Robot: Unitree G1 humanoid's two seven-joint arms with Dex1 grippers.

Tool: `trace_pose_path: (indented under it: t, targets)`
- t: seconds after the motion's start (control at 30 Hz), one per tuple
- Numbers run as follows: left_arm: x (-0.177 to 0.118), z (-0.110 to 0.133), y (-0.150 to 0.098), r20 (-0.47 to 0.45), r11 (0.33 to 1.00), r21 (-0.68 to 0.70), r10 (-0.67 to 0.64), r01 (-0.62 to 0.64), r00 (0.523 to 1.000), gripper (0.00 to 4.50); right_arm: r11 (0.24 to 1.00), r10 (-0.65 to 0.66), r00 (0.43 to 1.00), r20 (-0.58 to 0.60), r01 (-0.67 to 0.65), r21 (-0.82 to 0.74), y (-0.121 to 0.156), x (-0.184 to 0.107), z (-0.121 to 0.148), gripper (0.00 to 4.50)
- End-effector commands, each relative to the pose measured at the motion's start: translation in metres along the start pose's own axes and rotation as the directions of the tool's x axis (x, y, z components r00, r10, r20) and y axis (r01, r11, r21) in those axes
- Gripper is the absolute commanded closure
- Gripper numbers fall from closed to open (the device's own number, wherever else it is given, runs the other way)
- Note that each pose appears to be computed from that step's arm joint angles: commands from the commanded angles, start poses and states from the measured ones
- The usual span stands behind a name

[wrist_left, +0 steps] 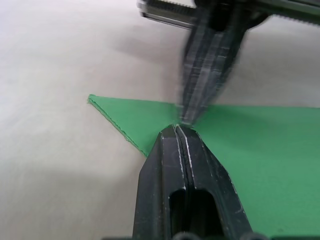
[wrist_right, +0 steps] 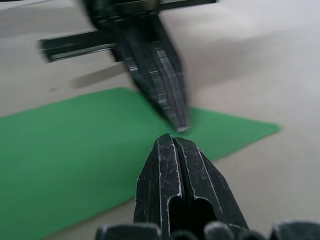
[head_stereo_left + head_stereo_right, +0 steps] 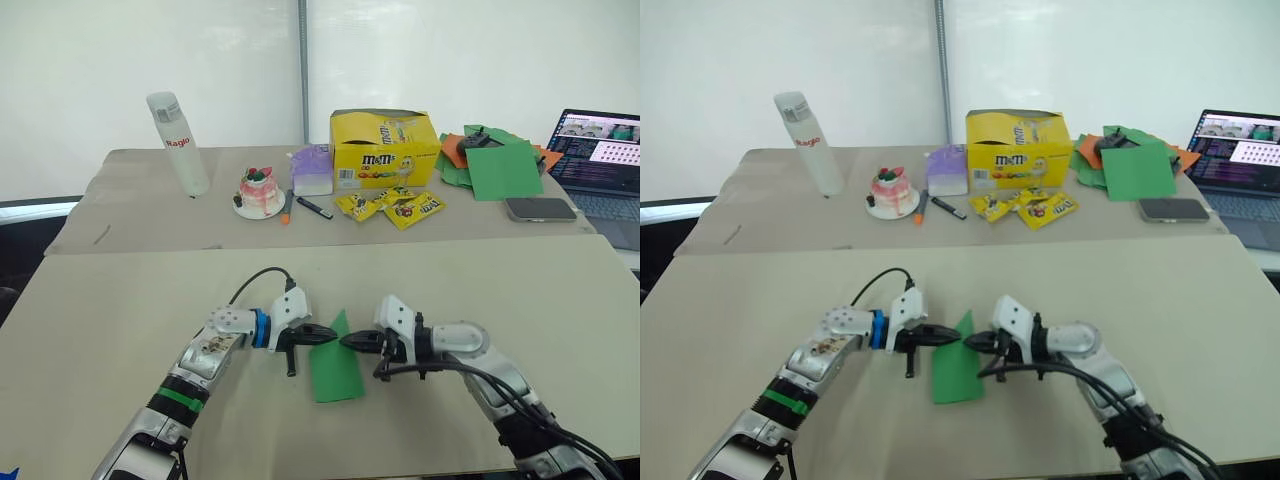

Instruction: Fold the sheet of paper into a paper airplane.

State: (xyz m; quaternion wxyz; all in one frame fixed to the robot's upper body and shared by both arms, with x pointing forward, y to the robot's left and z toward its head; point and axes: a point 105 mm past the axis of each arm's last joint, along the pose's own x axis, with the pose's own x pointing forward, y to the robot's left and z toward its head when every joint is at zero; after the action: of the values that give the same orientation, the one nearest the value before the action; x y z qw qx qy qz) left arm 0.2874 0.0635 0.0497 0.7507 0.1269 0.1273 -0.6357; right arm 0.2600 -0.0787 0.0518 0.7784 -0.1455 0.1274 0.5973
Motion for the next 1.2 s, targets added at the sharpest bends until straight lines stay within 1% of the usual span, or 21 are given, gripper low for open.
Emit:
trace_pose_path:
  t: [0.03,0.17,0.33,0.43,0.53,0.6,0.7,0.73,0.77,0.8,0.87,0.97,1.07,1.13,1.2]
  targets:
    - [-0.004,-0.013,-0.002,-0.07,1.0,-0.023,-0.008,0.007,0.998,4.5,0.996,0.055,0.997,-0.045,-0.051,0.079,0.022,-0.011,-0.018,4.47]
    - [-0.003,-0.013,-0.003,-0.078,1.0,-0.018,-0.026,0.024,0.997,4.5,0.989,0.104,0.991,-0.082,-0.094,0.114,0.042,-0.02,-0.027,4.47]
    - [-0.003,-0.008,0.0,-0.08,0.999,-0.009,-0.035,0.035,0.996,4.5,0.962,0.209,0.972,-0.111,-0.183,0.202,0.075,-0.028,-0.037,4.47]
    - [-0.004,-0.007,0.001,-0.079,0.999,-0.004,-0.038,0.037,0.996,4.5,0.956,0.191,0.975,-0.109,-0.16,0.244,0.078,-0.037,-0.036,4.47]
    - [-0.004,-0.007,0.002,-0.079,0.999,-0.002,-0.038,0.038,0.996,4.5,0.96,0.106,0.994,-0.017,-0.098,0.261,0.062,-0.045,-0.013,4.47]
    - [-0.005,-0.007,0.002,-0.077,0.999,-0.002,-0.038,0.038,0.996,4.5,0.965,0.063,0.996,0.066,-0.077,0.25,0.048,-0.051,0.015,4.47]
    - [-0.006,-0.007,0.003,-0.076,0.999,-0.003,-0.034,0.034,0.997,4.5,0.974,0.063,0.987,0.151,-0.093,0.205,0.033,-0.052,0.06,4.47]
    - [-0.006,-0.007,0.003,-0.075,0.999,-0.003,-0.034,0.034,0.997,4.5,0.976,0.064,0.983,0.17,-0.097,0.193,0.029,-0.05,0.072,4.47]
    - [-0.005,-0.006,0.003,-0.073,0.999,-0.003,-0.034,0.034,0.997,4.5,0.981,0.062,0.986,0.156,-0.089,0.174,0.025,-0.044,0.077,4.47]
    - [-0.004,-0.006,0.003,-0.071,0.999,-0.003,-0.035,0.035,0.997,4.5,0.985,0.062,0.99,0.123,-0.081,0.155,0.022,-0.037,0.076,4.47]
    - [-0.003,-0.005,0.003,-0.064,0.999,-0.003,-0.032,0.032,0.997,4.5,0.987,0.065,0.996,0.062,-0.073,0.141,0.02,-0.021,0.065,4.47]
    - [-0.001,-0.004,0.005,-0.055,1.0,0.007,-0.017,0.017,0.998,4.5,0.984,0.097,0.995,0.025,-0.1,0.146,0.026,-0.003,0.052,4.47]
    - [-0.001,0.001,0.011,-0.039,1.0,0.014,0.001,-0.001,0.999,4.5,0.989,0.079,0.996,-0.03,-0.074,0.13,0.023,0.013,0.036,4.47]
    - [-0.001,0.0,0.007,-0.046,0.999,0.027,-0.029,0.031,0.998,4.5,0.989,0.031,0.998,-0.055,-0.023,0.147,0.016,0.02,0.025,4.47]
    - [0.0,-0.001,0.003,-0.045,0.998,0.022,-0.062,0.063,0.997,4.5,0.985,0.002,0.992,-0.128,0.019,0.169,0.014,0.021,0.005,4.47]
